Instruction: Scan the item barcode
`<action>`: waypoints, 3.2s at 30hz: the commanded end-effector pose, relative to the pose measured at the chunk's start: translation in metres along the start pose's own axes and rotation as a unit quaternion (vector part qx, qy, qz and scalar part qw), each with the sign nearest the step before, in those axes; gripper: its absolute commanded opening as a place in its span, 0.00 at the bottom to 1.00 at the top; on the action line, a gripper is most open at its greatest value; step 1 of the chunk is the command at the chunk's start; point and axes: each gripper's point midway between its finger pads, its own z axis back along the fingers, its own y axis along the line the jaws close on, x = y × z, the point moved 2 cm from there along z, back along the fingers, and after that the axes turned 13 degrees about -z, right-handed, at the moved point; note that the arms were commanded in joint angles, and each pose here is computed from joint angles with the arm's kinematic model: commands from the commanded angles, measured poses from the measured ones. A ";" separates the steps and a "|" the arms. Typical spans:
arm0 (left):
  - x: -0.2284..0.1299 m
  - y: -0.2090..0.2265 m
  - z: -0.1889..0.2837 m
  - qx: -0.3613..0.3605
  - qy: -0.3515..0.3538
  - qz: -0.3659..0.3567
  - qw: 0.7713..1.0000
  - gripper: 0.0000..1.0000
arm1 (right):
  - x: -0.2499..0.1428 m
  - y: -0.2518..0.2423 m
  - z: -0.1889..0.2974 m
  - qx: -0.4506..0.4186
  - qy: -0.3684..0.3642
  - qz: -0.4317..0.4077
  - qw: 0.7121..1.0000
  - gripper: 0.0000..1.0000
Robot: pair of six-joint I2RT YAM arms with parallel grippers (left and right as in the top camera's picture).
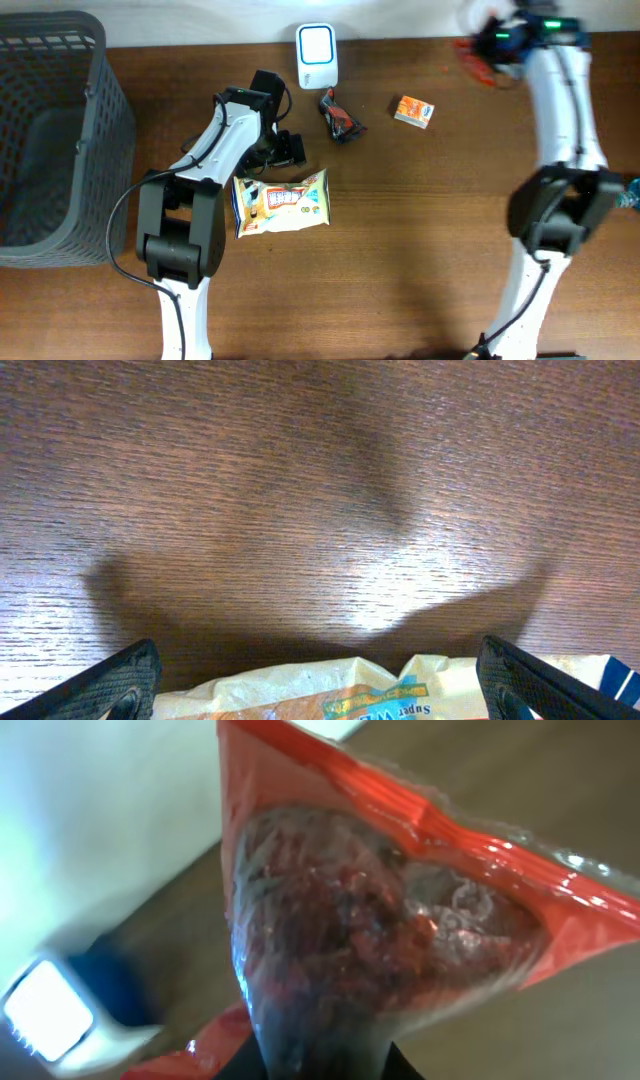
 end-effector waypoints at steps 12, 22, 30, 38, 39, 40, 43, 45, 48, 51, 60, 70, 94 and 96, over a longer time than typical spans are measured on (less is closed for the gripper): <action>-0.001 0.000 0.000 0.002 0.001 -0.004 1.000 0.99 | 0.123 -0.293 0.061 -0.201 -0.063 -0.102 0.972 0.22; -0.001 0.000 0.000 0.002 0.001 -0.004 1.000 0.99 | 0.061 -0.296 0.054 -0.214 0.054 -0.196 0.955 0.21; -0.001 0.000 0.000 0.002 0.001 -0.004 1.000 0.99 | 0.026 -0.321 0.031 -0.248 0.095 -0.215 0.940 0.35; -0.001 0.000 0.000 0.002 0.001 -0.004 1.000 0.99 | 0.062 -0.336 0.013 -0.250 -0.008 -0.218 0.943 0.34; -0.001 0.000 0.000 0.002 0.001 -0.004 1.000 0.99 | 0.065 -0.335 0.012 -0.247 -0.015 -0.216 0.944 0.34; -0.001 0.000 0.000 0.002 0.001 -0.004 1.000 0.99 | 0.067 -0.334 0.012 -0.245 -0.019 -0.218 0.944 0.34; -0.001 0.000 0.000 0.002 0.001 -0.004 1.000 0.99 | 0.076 -0.344 0.016 -0.246 -0.050 -0.270 0.930 0.35; -0.001 0.000 0.000 0.002 0.001 -0.004 1.000 0.99 | 0.083 -0.355 0.022 -0.244 -0.061 -0.282 0.926 0.36; -0.001 0.000 0.000 0.002 0.001 -0.004 1.000 0.99 | 0.087 -0.362 0.029 -0.244 -0.064 -0.284 0.925 0.41; -0.001 0.000 0.000 0.002 0.001 -0.004 1.000 0.99 | 0.091 -0.340 0.032 -0.193 -0.036 -0.243 0.950 0.45; -0.001 0.000 0.000 0.002 0.001 -0.004 1.000 0.99 | 0.084 -0.157 0.090 0.006 -0.033 -0.032 0.999 0.70; -0.001 0.000 0.000 0.002 0.001 -0.004 1.000 0.99 | -0.096 0.033 0.004 0.097 0.074 0.453 0.883 0.99; -0.001 0.000 0.000 0.002 0.001 -0.004 1.000 0.99 | -0.171 -0.016 -0.117 -0.103 0.127 0.550 0.819 0.04; -0.001 0.000 0.000 0.002 0.001 -0.004 1.000 0.99 | -0.170 -0.014 -0.115 -0.108 0.122 0.513 0.843 0.04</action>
